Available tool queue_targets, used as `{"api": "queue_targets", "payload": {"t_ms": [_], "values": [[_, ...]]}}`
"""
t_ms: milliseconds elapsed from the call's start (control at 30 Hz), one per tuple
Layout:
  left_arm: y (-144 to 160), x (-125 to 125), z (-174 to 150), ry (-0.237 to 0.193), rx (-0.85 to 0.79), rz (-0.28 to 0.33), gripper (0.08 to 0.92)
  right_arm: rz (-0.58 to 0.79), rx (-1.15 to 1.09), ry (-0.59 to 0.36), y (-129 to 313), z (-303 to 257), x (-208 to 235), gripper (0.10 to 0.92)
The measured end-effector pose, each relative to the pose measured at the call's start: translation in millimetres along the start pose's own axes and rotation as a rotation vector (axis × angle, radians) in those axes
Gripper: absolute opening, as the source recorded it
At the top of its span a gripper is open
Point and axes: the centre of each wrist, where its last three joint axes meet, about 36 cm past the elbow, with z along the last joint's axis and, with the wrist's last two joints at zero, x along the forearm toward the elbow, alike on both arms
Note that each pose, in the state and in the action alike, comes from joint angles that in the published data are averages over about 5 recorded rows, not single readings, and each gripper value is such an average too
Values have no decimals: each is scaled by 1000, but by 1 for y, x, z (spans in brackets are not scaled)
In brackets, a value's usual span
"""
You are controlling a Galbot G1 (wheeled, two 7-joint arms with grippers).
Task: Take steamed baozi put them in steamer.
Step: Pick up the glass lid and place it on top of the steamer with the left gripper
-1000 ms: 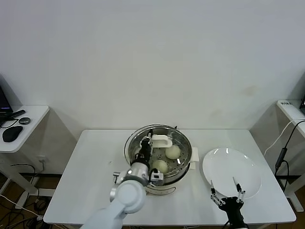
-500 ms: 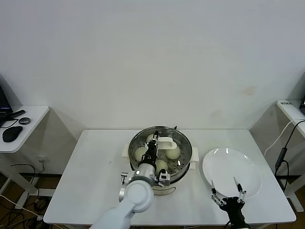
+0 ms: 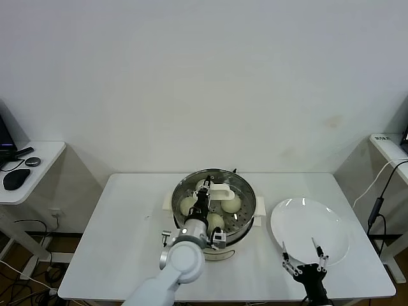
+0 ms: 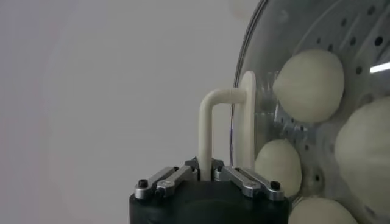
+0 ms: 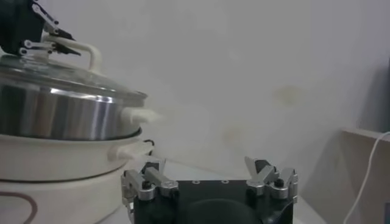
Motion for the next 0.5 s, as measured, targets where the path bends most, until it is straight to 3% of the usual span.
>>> {"api": "queue_targets", "payload": {"t_ms": [267, 500], "values": [[-3, 2, 3, -6, 8, -12, 185, -3, -1, 1, 1, 0, 0, 823], [-1, 12, 13, -47, 60, -39, 354, -6, 1, 4, 1, -1, 0, 823]]}}
